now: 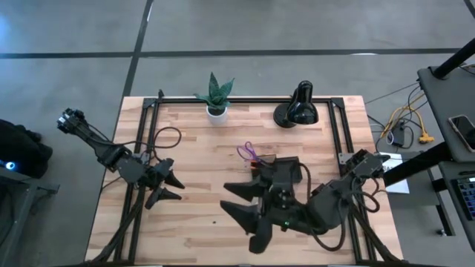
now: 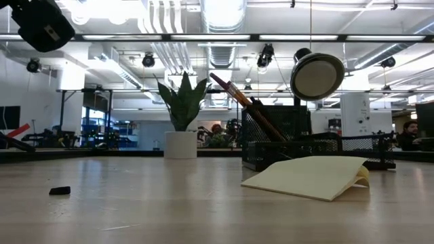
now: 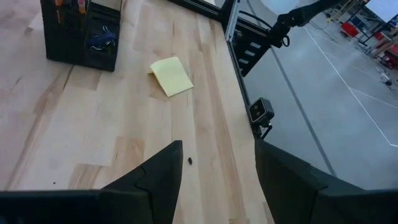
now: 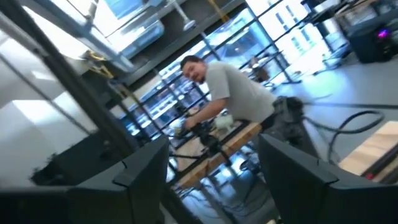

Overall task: Pick and place office supplies into organizer
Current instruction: Put the yellow sticky note into the black desk organizer

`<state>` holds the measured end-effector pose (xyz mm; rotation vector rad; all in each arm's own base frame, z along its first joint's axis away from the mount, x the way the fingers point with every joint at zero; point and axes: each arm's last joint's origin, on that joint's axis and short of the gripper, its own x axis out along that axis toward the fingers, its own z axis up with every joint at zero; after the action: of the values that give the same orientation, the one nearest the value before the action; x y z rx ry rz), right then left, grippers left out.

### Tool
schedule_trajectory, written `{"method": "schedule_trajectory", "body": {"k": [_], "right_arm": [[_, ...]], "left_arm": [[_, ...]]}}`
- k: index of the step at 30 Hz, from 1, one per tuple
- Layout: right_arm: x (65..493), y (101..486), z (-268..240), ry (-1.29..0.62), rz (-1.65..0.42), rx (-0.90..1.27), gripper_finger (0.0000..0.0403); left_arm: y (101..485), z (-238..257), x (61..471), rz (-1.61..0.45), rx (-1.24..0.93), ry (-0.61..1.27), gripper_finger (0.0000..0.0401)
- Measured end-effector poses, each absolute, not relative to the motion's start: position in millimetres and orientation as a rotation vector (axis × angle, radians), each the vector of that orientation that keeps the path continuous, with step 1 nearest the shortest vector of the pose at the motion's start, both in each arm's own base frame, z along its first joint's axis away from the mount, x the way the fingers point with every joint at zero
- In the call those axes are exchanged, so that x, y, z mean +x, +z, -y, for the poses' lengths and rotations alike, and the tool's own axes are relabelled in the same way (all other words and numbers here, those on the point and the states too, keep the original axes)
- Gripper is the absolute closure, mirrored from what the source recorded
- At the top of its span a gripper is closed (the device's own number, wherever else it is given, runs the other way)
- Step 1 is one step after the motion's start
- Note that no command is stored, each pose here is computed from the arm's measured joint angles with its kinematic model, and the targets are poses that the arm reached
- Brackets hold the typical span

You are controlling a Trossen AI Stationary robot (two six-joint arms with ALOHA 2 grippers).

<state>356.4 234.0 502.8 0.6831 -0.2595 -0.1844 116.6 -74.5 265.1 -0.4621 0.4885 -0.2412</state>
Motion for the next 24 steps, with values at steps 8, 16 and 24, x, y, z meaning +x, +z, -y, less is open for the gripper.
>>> {"method": "schedule_trajectory", "body": {"k": [8,16,24], "right_arm": [[358,482,-238,-0.235,0.109,0.670,0.0141],[336,401,-236,-0.467,-0.509,0.877,0.0140],[322,332,-244,-0.679,-0.953,0.961,0.0140]], "left_arm": [[265,75,117,-0.488,-0.461,-0.241,0.0219],[264,75,118,-0.495,-0.454,-0.239,0.0219],[259,78,122,-0.527,-0.433,-0.227,0.0219]]}}
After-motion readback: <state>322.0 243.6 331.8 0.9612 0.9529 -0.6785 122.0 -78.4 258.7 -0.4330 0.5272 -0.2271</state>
